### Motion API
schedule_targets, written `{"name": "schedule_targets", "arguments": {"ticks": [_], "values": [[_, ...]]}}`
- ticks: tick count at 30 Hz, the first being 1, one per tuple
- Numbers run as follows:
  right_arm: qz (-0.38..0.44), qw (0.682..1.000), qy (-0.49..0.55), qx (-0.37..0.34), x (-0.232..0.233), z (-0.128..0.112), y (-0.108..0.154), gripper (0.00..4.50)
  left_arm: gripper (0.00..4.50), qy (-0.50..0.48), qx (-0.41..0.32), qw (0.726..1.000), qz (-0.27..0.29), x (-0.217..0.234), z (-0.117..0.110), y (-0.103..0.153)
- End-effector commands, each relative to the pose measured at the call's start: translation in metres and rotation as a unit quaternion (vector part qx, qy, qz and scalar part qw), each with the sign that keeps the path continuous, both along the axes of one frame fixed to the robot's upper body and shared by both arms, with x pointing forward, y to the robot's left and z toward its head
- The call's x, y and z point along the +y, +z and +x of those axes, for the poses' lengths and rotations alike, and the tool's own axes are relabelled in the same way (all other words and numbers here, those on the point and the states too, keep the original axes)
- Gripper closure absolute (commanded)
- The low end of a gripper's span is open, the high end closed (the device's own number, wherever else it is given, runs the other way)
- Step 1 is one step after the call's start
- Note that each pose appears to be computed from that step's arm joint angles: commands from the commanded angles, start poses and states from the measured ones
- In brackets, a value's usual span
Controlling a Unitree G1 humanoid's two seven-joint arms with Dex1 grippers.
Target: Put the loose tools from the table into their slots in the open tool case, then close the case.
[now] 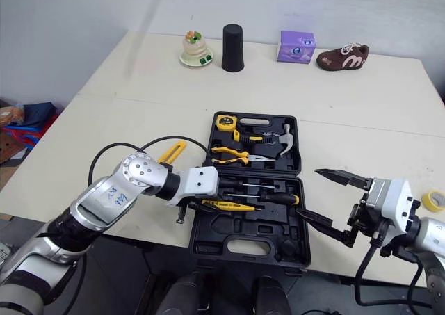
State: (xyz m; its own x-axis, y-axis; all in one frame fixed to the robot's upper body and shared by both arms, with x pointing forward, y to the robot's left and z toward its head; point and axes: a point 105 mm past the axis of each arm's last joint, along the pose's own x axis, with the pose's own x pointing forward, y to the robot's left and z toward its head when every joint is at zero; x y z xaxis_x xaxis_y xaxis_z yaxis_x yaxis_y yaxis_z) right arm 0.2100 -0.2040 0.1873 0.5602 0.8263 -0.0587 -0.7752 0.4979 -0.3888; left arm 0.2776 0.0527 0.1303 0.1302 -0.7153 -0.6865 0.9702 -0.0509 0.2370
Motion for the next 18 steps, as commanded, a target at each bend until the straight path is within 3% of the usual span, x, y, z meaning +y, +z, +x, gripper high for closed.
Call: {"name": "schedule_targets", "arguments": {"ticks": [1, 11, 18], "values": [[0.001, 1.000, 0.006, -0.010, 0.001, -0.006, 0.001, 0.00, 3.99, 0.015, -0.005, 1.000, 0.015, 0.002, 0.006, -0.004], [0.005, 1.000, 0.007, -0.007, 0.001, -0.012, -0.005, 0.00, 3.99, 0.022, -0.024, 0.999, 0.023, 0.004, 0.013, 0.006], [0.006, 1.000, 0.007, -0.004, -0.006, -0.012, -0.015, 0.00, 3.99, -0.014, 0.004, 0.999, 0.035, 0.000, -0.002, 0.003]]}}
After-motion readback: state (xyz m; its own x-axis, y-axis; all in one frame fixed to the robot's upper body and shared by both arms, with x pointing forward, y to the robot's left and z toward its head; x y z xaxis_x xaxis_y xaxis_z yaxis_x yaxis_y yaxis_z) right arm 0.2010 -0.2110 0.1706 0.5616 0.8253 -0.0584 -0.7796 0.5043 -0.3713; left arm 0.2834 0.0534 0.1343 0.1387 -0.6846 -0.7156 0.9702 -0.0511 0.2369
